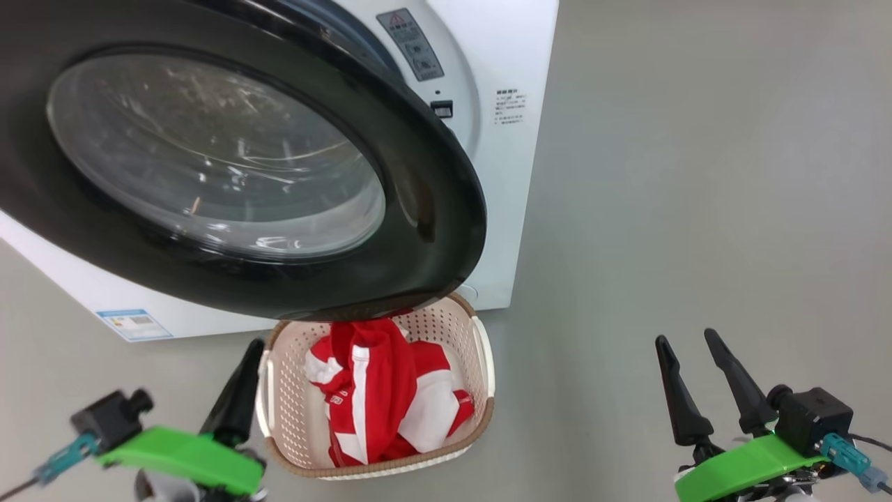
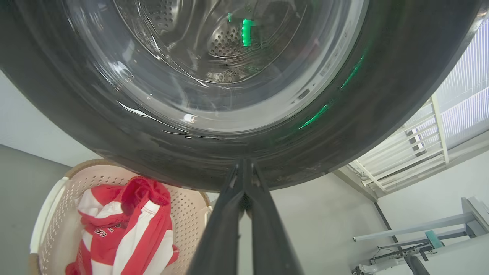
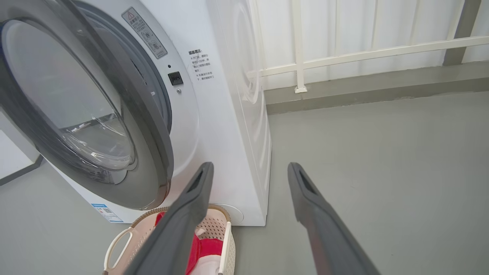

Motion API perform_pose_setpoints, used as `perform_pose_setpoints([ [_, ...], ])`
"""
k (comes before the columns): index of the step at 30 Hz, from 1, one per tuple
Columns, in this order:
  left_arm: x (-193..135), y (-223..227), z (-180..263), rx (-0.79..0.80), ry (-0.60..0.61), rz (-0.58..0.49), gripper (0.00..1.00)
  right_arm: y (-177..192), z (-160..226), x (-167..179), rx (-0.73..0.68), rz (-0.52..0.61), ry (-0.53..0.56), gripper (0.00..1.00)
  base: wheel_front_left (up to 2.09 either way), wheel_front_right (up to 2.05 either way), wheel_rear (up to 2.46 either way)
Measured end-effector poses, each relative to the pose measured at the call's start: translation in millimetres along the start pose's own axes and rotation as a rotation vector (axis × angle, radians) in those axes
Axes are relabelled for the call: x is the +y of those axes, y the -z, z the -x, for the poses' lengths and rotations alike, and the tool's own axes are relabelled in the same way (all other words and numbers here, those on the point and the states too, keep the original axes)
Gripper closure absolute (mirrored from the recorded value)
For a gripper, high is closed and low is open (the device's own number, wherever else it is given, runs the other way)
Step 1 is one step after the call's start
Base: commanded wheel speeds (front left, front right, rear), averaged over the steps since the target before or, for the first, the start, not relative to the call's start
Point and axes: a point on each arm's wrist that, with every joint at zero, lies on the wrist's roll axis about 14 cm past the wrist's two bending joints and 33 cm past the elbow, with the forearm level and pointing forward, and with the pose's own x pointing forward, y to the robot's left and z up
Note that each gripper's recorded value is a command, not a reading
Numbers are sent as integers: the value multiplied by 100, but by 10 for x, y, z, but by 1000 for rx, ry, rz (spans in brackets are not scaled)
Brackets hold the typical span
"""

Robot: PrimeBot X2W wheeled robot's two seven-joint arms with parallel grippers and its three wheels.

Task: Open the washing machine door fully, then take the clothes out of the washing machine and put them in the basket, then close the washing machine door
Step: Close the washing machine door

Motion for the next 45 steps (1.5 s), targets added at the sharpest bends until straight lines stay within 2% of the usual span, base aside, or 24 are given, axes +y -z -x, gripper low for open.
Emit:
perform_pose_setpoints([
  [2, 82, -40, 86, -15, -22, -21, 89, -19, 4, 19, -5, 1, -5, 0, 0, 0, 0],
  [4, 155, -59, 174, -23, -41, -46, 72, -42, 7, 32, -12, 2, -10, 0, 0, 0, 0],
  [6, 212, -53, 261, -24, -55, -75, 63, -50, 26, 37, -14, 2, -11, 0, 0, 0, 0],
  [10, 326, -25, 419, -24, -89, -119, 52, 24, 126, 7, 8, 2, 0, 0, 0, 0, 0],
  [13, 386, -36, 497, -32, -107, -152, 6, 30, 144, 6, 10, 2, 1, 0, 0, 0, 0],
  [14, 403, -57, 519, -37, -111, -168, 0, 32, 148, 0, 11, 2, 2, 0, 0, 0, 0],
  [24, 471, -226, 628, -81, -132, -347, 0, 7, 146, -35, 3, 2, 13, 0, 0, 0, 0],
  [27, 486, -317, 654, -93, -136, -459, 0, 8, 145, -38, 4, 2, 14, 0, 0, 0, 0],
  [36, 323, -521, 712, -180, -140, -676, 0, -8, 148, -40, -2, 1, 15, 0, 0, 0, 0],
  [45, 354, -357, 771, -148, -158, -667, 0, -12, 152, -40, -3, 1, 16, 0, 0, 0, 0],
])
